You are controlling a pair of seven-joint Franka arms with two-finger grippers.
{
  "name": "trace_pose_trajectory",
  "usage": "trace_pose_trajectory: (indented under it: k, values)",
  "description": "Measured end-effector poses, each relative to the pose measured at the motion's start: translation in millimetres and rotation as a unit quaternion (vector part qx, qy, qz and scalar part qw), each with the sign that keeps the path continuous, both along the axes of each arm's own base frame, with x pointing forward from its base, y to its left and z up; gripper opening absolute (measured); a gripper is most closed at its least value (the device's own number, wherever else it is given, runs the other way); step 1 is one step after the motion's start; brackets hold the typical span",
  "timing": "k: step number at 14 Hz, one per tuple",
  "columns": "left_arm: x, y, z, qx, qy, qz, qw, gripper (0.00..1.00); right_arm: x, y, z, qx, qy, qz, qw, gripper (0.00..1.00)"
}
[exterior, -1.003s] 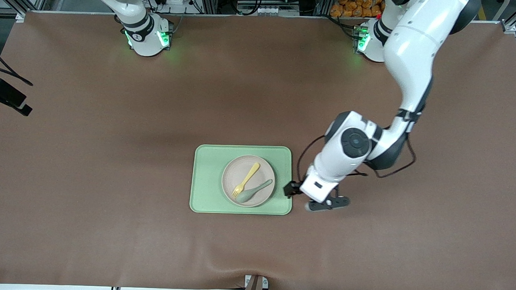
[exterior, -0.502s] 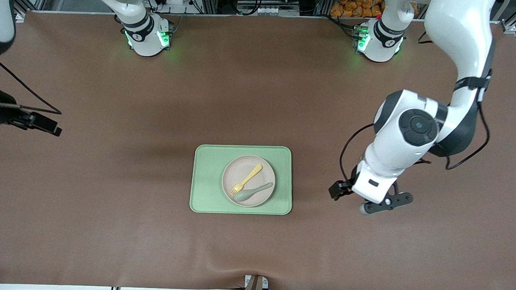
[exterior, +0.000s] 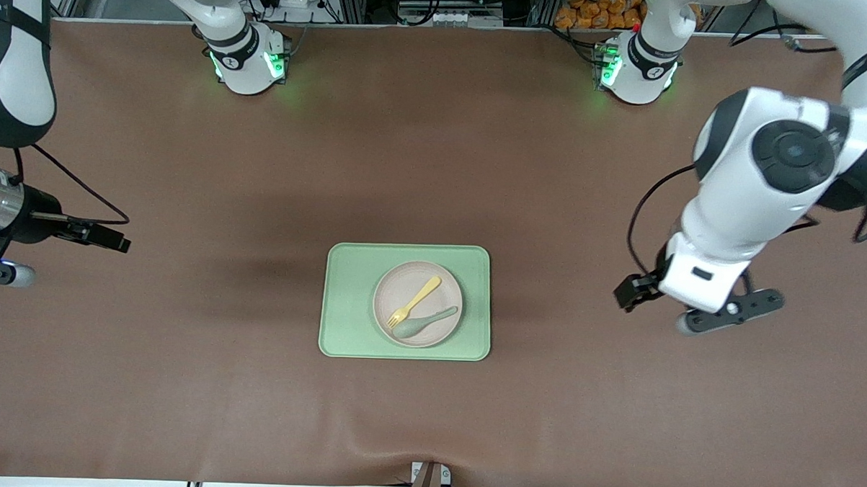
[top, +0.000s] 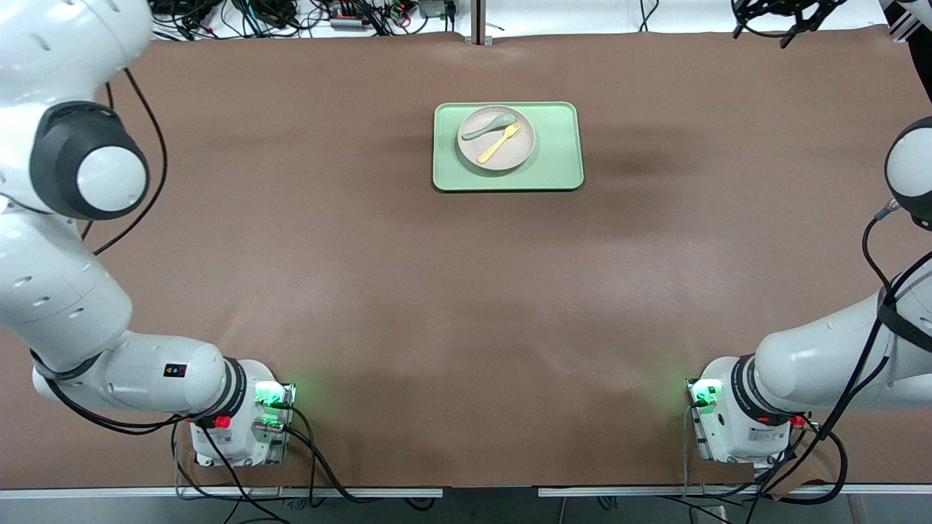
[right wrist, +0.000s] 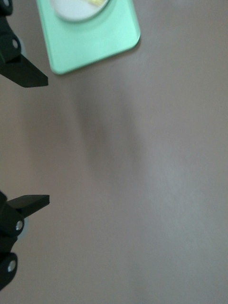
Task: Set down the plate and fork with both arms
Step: 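Raise the left gripper away while the right gripper reaches toward the tray, then lower the right gripper over the yellow fork on the plate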
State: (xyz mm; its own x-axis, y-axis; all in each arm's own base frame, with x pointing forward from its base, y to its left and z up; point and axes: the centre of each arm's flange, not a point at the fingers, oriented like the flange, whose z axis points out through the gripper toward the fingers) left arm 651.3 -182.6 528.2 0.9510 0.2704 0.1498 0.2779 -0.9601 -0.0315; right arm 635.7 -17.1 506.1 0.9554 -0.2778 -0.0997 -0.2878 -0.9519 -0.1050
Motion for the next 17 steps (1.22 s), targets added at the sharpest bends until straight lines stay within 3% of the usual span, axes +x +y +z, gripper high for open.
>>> trace_pose_trajectory:
  k: [3,7,13,17]
  values:
    - [-21.4,42.0,40.2,0.005,0.034,-0.022,0.999,1.00,10.7,23.2,-18.6,0.017,0.009,-0.071,0.997,1.00]
    - [-52.6,79.3,87.1,-0.001,0.056,-0.064,0.996,1.00,26.3,92.9,-44.9,0.015,0.001,-0.146,0.989,1.00]
    - [-97.9,115.9,130.7,-0.017,0.083,-0.143,0.986,1.00,30.9,199.5,-88.4,0.012,0.003,-0.210,0.978,1.00]
    - [-108.7,118.8,134.7,-0.020,0.097,-0.183,0.978,1.00,46.3,255.8,-118.2,0.006,0.009,-0.259,0.966,1.00]
